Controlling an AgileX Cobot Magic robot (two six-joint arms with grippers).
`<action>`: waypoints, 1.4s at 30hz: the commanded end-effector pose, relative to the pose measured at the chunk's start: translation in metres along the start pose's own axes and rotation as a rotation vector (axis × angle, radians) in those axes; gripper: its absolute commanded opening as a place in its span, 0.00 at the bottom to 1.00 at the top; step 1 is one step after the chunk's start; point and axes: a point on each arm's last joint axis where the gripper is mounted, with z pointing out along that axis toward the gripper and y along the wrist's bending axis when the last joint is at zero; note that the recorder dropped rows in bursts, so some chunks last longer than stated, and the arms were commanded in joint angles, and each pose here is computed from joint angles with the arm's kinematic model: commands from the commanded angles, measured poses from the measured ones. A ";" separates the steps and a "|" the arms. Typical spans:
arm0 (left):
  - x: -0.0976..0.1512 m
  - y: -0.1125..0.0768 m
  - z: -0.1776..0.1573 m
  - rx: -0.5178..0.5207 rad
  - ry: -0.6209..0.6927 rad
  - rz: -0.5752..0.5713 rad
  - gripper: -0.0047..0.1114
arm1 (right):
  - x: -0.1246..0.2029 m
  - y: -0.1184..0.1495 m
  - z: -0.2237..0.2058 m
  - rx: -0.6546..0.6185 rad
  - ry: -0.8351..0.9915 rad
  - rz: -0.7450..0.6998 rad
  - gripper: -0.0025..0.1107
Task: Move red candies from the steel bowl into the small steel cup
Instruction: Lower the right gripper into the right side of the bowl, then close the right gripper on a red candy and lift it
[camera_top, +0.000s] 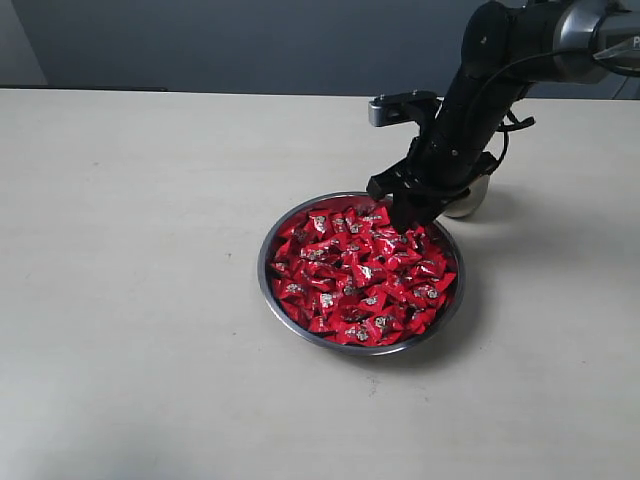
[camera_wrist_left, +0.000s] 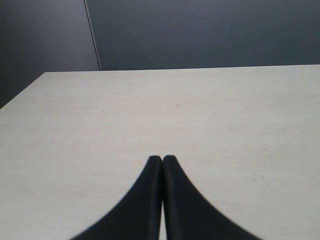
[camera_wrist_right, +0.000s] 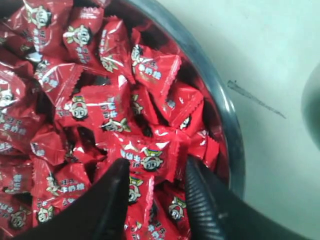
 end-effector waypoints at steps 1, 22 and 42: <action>0.001 0.000 0.000 0.006 -0.003 0.004 0.04 | 0.001 -0.001 0.000 0.003 0.004 0.001 0.35; 0.001 0.000 0.000 0.006 -0.003 0.004 0.04 | -0.002 0.000 0.001 -0.005 -0.027 0.012 0.35; 0.001 0.000 0.000 0.006 -0.003 0.004 0.04 | 0.004 0.007 0.032 -0.016 0.007 0.012 0.35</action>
